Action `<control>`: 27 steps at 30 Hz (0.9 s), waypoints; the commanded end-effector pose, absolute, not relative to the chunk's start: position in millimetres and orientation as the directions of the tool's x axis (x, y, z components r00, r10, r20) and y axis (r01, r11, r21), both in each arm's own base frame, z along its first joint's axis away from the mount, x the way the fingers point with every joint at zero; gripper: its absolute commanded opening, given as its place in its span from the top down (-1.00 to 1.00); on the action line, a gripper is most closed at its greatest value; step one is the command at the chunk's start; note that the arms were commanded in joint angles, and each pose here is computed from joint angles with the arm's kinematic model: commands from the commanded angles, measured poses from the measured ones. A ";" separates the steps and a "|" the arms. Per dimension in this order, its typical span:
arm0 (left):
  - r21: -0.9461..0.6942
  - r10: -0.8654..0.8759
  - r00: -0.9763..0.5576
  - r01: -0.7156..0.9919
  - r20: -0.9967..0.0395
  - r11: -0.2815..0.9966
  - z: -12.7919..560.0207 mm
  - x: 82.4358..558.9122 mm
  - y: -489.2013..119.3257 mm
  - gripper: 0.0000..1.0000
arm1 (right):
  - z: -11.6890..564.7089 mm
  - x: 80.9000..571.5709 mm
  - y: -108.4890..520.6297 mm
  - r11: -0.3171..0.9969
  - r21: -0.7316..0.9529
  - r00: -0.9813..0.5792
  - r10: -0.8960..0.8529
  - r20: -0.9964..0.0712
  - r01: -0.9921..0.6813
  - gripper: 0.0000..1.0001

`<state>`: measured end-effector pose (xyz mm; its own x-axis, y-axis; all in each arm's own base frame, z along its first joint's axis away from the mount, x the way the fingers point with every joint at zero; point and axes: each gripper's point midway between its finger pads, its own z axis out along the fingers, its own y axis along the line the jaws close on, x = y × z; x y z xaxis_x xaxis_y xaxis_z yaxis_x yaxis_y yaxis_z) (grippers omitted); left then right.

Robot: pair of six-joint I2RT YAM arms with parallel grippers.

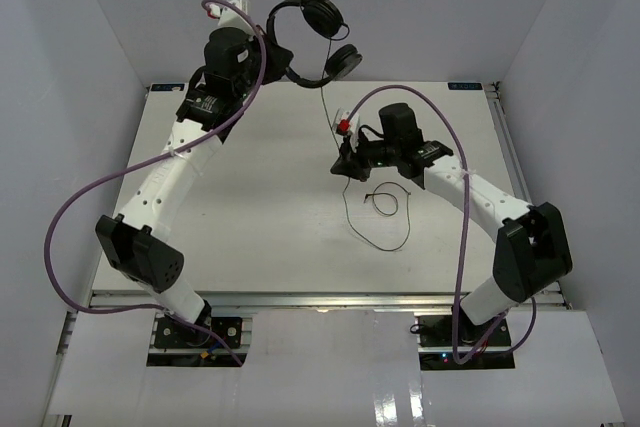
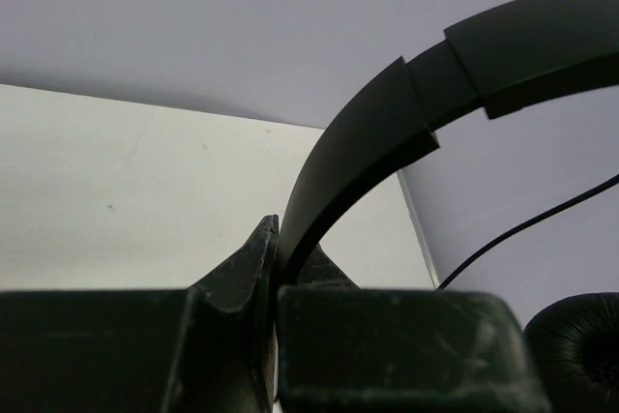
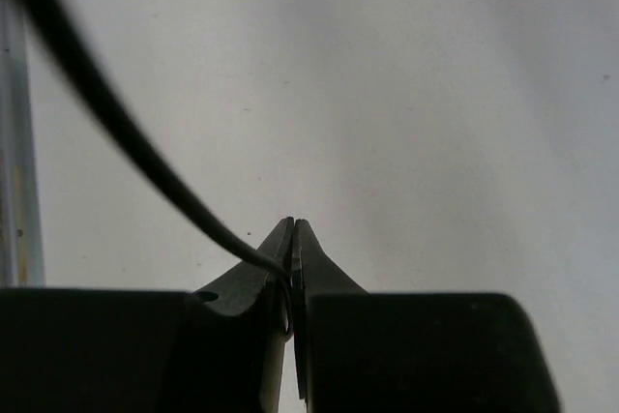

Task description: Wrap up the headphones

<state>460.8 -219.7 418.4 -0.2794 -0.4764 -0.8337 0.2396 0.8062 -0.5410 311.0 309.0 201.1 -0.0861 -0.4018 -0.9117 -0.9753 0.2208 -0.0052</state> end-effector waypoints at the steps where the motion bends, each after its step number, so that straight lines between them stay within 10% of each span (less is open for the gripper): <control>1: -0.586 -0.574 -0.122 0.106 -0.809 0.803 422.2 488.0 -173.7 1.00 | 221.2 342.1 276.2 0.401 -0.247 -0.017 -0.552 -0.834 -0.882 0.85; 17: -0.366 -0.358 -0.291 -0.029 -0.887 0.930 293.3 547.4 -176.8 1.00 | 333.8 363.6 226.5 0.164 -0.968 0.256 -0.944 -0.210 -0.188 0.85; 27: -0.252 -0.141 -0.497 0.165 -0.856 0.954 221.4 509.4 -218.4 1.00 | 393.6 380.8 238.8 0.186 -0.982 0.298 -0.936 -0.190 -0.042 0.85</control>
